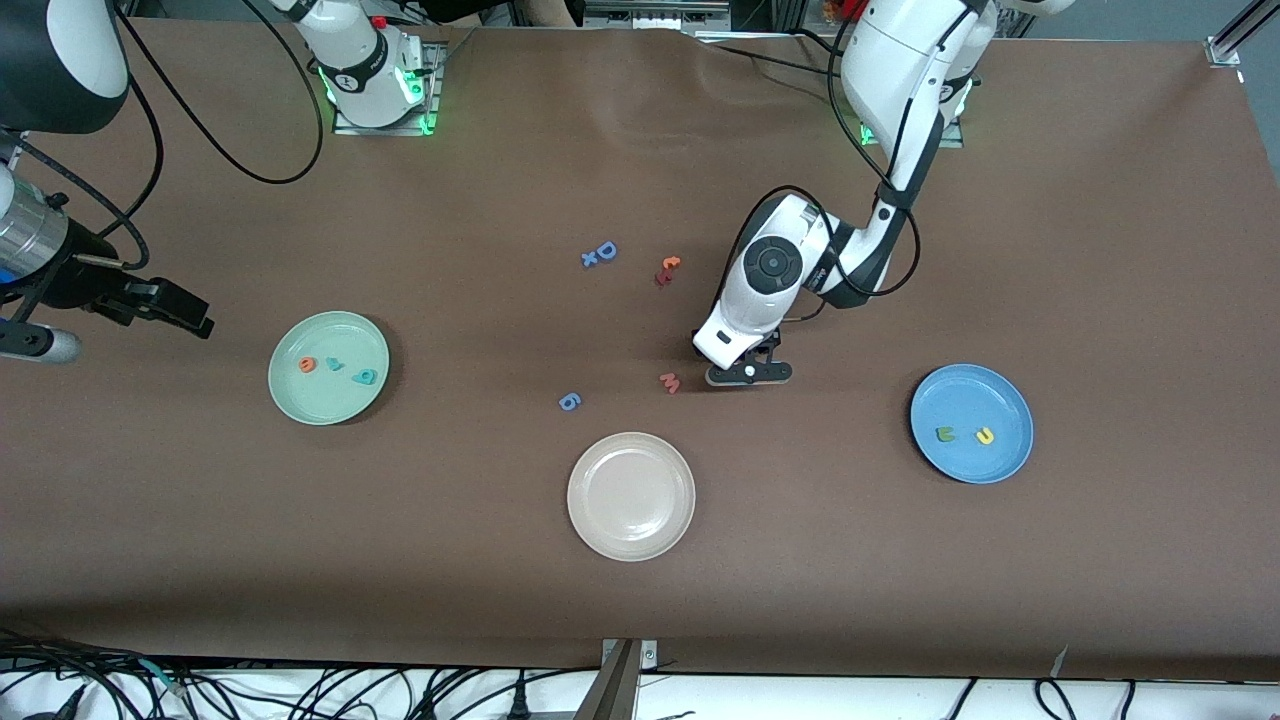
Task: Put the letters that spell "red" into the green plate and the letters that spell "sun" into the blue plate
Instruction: 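Lower the left gripper and close it on the yellow s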
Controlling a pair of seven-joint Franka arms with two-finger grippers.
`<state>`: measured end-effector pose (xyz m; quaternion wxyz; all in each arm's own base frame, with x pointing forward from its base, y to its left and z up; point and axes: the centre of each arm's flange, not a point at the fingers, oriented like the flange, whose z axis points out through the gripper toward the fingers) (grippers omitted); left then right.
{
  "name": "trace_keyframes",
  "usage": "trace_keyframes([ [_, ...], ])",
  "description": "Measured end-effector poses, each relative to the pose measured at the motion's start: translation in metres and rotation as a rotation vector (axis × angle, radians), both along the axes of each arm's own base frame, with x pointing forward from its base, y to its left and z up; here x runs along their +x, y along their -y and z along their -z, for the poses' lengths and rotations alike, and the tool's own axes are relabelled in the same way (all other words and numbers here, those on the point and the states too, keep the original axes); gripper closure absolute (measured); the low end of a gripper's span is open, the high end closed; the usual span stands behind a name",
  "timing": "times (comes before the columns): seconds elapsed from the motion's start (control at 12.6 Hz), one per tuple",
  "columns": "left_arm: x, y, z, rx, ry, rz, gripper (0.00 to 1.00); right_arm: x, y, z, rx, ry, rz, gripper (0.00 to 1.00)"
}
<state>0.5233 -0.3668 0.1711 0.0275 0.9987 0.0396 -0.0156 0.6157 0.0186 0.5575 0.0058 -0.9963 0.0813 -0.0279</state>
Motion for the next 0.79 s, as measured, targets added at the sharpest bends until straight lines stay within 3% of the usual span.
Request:
trace_keyframes([
  [0.32, 0.0008, -0.001, -0.0013, 0.0, 0.002, -0.004, 0.58, -0.0001, -0.0001, 0.0007, 0.0, -0.002, 0.0, 0.0],
  [0.79, 0.0015, -0.002, -0.0017, 0.001, 0.003, -0.008, 0.68, -0.0004, -0.0004, 0.0027, 0.0, -0.006, -0.001, 0.0],
])
